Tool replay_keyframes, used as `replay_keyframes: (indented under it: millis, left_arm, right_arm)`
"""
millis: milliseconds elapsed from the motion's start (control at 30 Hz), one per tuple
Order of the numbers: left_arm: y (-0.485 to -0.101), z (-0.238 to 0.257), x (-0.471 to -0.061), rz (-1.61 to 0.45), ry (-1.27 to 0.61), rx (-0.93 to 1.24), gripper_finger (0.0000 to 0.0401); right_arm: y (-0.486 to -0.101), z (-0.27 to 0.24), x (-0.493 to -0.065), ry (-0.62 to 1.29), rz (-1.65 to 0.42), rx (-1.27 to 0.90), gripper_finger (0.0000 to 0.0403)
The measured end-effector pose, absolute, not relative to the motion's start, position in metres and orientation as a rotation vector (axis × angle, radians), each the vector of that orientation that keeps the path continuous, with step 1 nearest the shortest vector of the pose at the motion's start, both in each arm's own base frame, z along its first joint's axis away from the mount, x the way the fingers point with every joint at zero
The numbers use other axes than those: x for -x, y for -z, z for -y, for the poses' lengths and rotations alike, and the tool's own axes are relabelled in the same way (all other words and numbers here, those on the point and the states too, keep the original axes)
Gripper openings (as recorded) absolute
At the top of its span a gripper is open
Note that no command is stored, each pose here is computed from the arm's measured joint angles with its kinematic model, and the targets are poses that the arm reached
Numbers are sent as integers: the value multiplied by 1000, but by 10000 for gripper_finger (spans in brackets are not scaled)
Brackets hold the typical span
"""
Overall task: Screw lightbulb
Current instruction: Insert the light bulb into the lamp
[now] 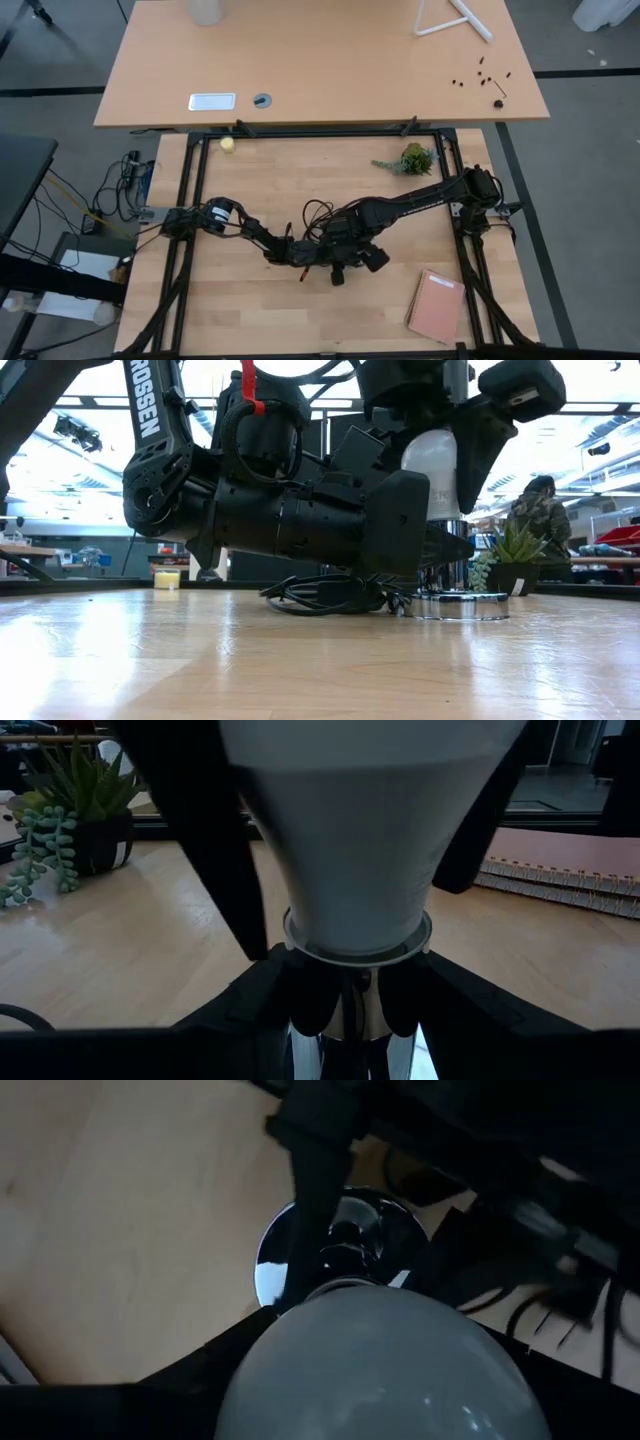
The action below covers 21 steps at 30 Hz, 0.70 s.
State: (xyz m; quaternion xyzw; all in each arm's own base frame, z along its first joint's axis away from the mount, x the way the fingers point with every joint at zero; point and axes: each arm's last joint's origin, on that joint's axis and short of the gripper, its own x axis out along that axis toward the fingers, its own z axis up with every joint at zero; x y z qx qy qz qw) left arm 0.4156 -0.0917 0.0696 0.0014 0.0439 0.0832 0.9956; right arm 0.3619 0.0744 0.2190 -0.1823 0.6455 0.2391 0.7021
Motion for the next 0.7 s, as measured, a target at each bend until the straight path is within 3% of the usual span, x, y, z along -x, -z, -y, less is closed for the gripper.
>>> replay_keyframes:
  millis: [700]
  left_arm:
    - [-70, 92, -416, -87, -168, 2, 183]
  right_arm:
    - [-218, -74, -363, 202, -1484, -282, 263]
